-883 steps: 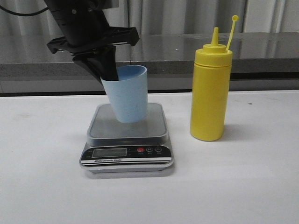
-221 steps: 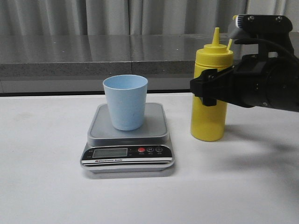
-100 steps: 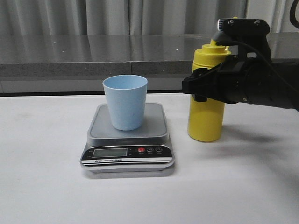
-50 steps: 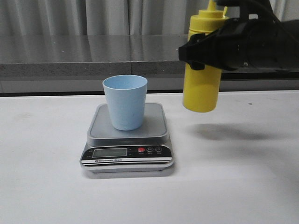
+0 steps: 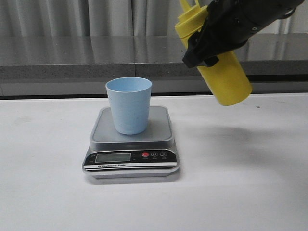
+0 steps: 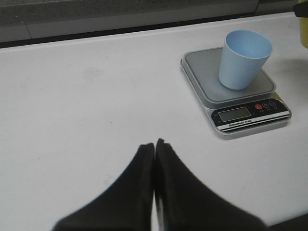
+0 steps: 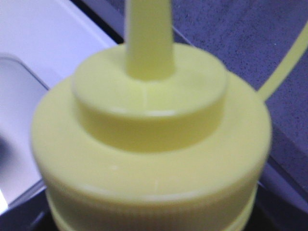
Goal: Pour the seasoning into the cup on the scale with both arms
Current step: 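Lift the yellow bottle with the right gripper and tilt nozzle toward cup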
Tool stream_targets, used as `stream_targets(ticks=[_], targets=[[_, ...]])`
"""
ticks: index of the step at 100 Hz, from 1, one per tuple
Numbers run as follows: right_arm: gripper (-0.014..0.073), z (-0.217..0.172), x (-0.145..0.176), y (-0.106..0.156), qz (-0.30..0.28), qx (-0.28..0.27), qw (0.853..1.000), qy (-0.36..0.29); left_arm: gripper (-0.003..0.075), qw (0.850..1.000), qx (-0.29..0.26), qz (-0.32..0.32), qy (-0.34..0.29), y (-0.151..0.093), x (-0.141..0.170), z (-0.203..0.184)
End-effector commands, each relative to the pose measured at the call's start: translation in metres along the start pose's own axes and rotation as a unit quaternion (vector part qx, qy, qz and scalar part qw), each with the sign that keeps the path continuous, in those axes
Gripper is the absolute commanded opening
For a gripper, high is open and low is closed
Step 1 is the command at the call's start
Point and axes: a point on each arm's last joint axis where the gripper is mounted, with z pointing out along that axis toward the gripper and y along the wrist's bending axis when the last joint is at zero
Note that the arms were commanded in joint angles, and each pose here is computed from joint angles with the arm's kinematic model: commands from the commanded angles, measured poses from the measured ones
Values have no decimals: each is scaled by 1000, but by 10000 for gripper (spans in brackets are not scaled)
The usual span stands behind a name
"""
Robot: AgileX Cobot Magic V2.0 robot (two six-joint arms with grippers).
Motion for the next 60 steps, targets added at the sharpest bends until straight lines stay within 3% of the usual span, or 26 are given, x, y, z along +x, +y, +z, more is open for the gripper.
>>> stream_targets(ticks=[1, 30, 46, 60], targets=[[223, -19, -34, -9, -68, 26, 997, -29, -20, 999, -1, -7, -50, 0, -15, -4], [223, -8, -46, 10, -215, 37, 976, 29, -20, 999, -1, -7, -50, 0, -15, -4], [223, -2, -46, 16, -312, 63, 945, 72, -20, 999, -1, -7, -50, 0, -15, -4], [223, 1, -51, 24, -397, 78, 912, 67, -20, 999, -1, -7, -50, 0, -15, -4]])
